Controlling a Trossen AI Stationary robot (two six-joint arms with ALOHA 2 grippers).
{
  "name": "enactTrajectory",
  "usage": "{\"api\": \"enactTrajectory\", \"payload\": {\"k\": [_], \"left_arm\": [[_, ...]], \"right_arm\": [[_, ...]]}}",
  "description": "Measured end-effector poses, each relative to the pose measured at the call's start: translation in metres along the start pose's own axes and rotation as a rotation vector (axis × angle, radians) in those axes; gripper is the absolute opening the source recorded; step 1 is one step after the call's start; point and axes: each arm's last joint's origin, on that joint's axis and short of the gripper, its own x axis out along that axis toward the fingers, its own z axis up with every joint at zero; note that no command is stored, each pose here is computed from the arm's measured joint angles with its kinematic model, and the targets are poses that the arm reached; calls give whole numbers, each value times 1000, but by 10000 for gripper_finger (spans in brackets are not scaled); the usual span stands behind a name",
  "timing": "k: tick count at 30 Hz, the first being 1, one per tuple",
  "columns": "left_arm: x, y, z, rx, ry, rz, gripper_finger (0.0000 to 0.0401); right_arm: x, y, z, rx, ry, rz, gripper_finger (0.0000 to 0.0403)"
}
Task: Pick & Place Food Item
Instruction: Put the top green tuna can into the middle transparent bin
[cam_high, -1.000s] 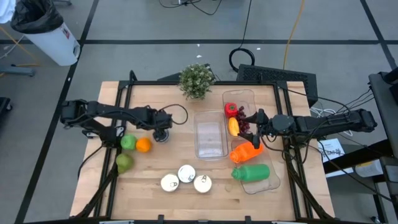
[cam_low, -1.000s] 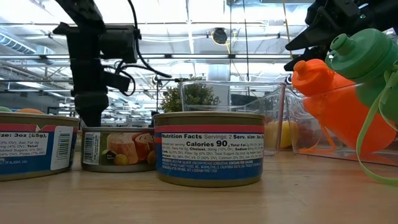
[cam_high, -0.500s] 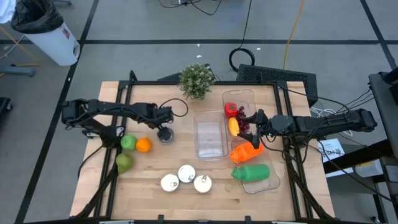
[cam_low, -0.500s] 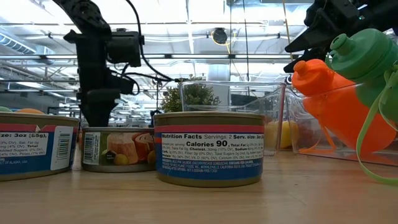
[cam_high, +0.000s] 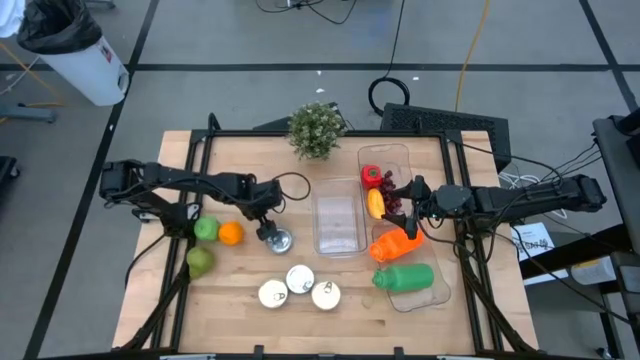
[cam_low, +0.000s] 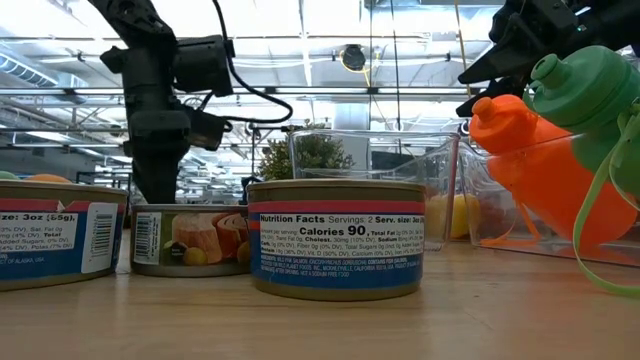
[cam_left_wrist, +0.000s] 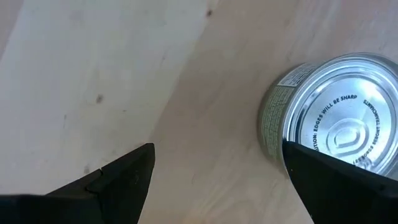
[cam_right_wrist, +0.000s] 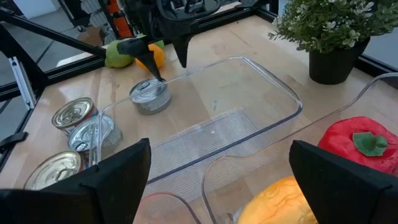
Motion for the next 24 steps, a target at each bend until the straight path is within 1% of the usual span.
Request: {"api": "enactTrajectory", "payload": {"k": [8,12,17,24], "left_arm": [[0,0,0,8,-3,1,360],[0,4,0,19,-3,81,360],[2,15,-1,-14,22,182,360],[0,26,-1,-45,24,249,360]], "right_arm": [[0,0,0,1,0,0,361],[0,0,0,1,0,0,361],[0,0,0,1,0,1,361],[0,0,0,1,0,0,361]]}}
